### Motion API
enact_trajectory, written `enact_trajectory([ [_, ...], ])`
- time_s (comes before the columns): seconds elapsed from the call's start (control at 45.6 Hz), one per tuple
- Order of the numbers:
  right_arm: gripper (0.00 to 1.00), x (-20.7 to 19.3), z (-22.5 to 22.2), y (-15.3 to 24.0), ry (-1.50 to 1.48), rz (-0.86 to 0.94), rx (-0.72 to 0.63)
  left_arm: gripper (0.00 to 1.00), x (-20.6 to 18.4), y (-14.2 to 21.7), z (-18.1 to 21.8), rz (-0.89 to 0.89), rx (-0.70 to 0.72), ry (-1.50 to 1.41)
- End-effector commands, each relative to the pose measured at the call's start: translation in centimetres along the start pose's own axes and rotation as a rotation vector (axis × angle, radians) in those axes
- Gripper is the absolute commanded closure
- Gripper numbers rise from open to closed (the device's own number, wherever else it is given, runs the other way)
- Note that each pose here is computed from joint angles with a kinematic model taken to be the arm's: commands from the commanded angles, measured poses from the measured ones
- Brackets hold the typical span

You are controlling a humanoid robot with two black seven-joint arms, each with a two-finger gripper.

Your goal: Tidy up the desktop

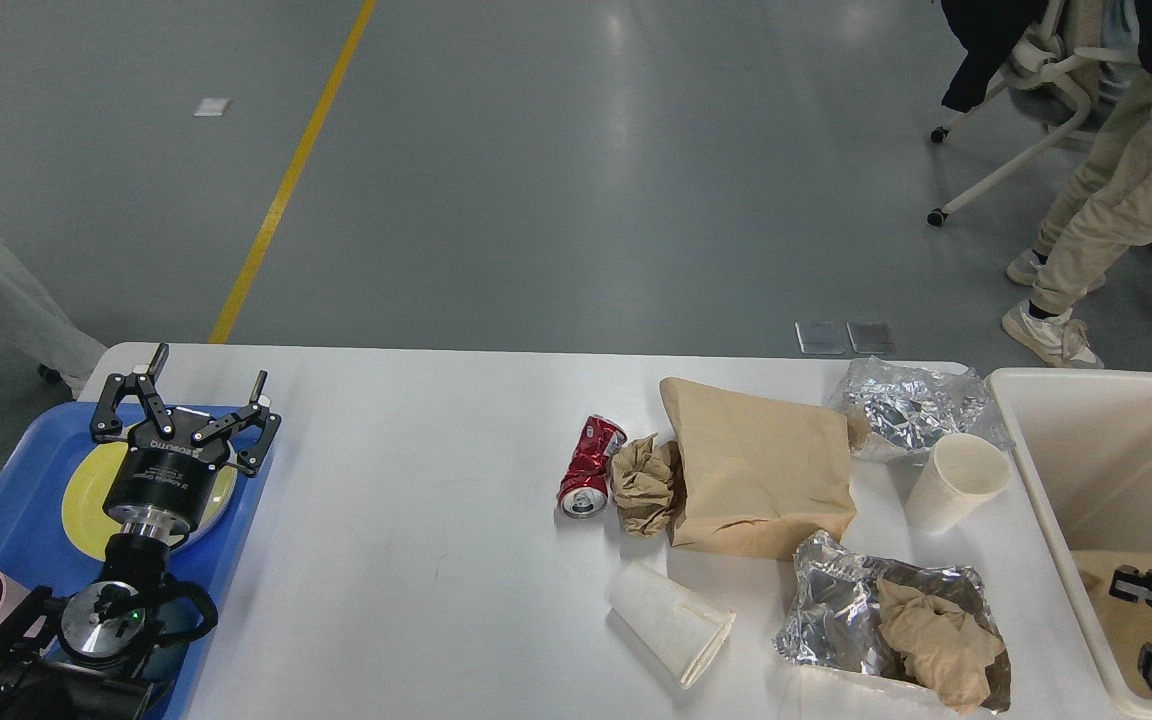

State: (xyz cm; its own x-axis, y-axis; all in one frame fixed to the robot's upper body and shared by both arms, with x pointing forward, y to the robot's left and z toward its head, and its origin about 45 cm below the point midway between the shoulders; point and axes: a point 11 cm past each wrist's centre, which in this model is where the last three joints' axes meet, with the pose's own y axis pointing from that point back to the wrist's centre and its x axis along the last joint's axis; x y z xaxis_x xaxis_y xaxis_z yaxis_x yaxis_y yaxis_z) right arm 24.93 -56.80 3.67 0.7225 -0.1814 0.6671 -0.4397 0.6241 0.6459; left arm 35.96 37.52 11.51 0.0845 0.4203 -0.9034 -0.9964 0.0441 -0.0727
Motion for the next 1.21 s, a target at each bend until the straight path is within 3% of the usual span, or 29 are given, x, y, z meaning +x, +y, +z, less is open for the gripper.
enact_trajectory([
  [0.0,0.00,0.3,0.0,0.0,-0.002,0.000,0.000,0.04,0.0,0.0,0.0,0.000,0.000,0.000],
  [0.329,0.00,1.4,1.0,0.1,-0.029,-0.055,-0.004,0.03,0.0,0.0,0.0,0.000,0.000,0.000],
  [0.57,0.00,6.7,3.2,3.6,0.000,-0.259,0.023,0.04,0.0,0.0,0.0,0.000,0.000,0.000],
  [0.921,0.00,18.5,0.3,14.6,0.159,-0.606,0.100,0.03,0.0,0.0,0.0,0.000,0.000,0.000],
  [1.184,0.00,22.5,-5.1,26.6,0.333,-0.617,0.244,0.03,0.0,0.0,0.0,0.000,0.000,0.000],
])
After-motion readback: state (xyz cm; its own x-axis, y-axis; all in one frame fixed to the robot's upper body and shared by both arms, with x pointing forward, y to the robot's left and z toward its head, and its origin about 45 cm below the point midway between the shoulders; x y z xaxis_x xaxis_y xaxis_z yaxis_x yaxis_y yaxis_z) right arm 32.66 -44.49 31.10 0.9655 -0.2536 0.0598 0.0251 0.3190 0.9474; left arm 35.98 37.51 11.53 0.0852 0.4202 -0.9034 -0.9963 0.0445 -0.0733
